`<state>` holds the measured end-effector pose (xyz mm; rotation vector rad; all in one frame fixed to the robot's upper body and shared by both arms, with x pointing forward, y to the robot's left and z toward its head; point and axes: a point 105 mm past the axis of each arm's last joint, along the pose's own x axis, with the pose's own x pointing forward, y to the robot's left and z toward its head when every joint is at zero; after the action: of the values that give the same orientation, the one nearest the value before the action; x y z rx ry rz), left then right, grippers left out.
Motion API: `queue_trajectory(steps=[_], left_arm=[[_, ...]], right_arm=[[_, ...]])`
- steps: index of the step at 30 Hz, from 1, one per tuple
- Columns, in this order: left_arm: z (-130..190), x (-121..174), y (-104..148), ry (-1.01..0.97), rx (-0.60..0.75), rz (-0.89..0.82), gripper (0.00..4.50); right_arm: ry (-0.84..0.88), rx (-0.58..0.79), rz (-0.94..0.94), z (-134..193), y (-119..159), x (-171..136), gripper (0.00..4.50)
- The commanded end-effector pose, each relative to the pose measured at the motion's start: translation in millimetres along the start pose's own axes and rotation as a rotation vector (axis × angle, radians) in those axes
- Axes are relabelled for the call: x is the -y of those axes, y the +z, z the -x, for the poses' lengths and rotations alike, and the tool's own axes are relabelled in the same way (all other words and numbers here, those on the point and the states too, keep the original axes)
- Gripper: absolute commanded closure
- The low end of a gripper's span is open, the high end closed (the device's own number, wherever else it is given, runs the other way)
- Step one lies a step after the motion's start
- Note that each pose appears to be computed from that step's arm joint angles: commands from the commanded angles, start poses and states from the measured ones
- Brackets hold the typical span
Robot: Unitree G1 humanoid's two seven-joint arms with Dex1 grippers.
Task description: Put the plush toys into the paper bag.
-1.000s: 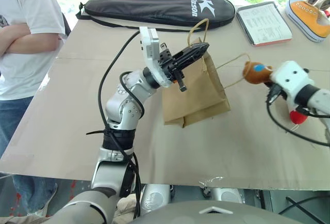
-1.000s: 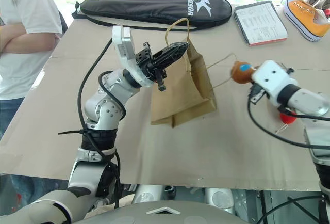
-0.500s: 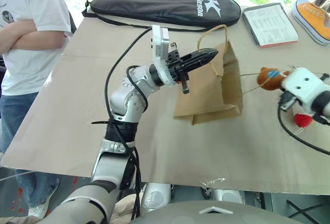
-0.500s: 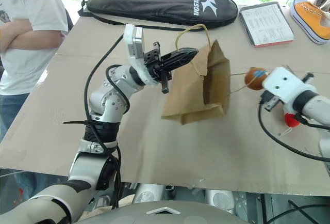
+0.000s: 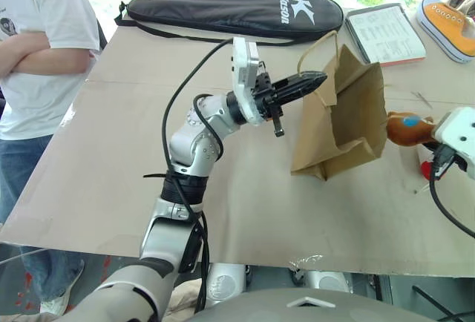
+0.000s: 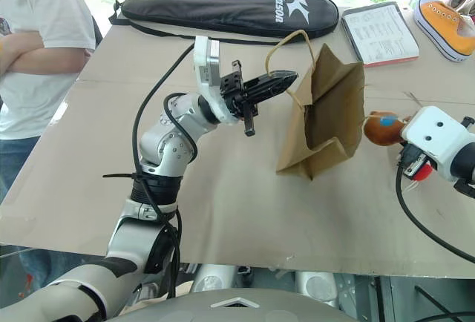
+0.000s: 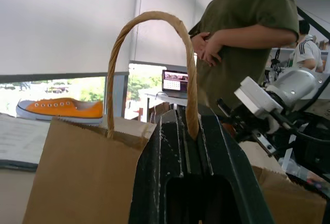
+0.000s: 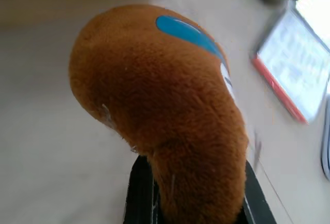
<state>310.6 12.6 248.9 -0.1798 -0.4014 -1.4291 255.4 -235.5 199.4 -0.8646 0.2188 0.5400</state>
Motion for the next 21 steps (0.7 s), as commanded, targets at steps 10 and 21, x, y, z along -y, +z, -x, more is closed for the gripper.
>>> queue_trajectory(steps=[10,21], left_arm=[[9.8,-8.4,54.5,-0.045,-0.040,-0.218,4.50],[11.6,-0.6,26.5,-0.030,-0.042,-0.123,4.50]], right_arm=[[0.015,0.072,-0.003,-6.6,17.0,-9.8,4.47],[-0.150,-0.058,0.026,46.4,-1.7,26.3,4.47]])
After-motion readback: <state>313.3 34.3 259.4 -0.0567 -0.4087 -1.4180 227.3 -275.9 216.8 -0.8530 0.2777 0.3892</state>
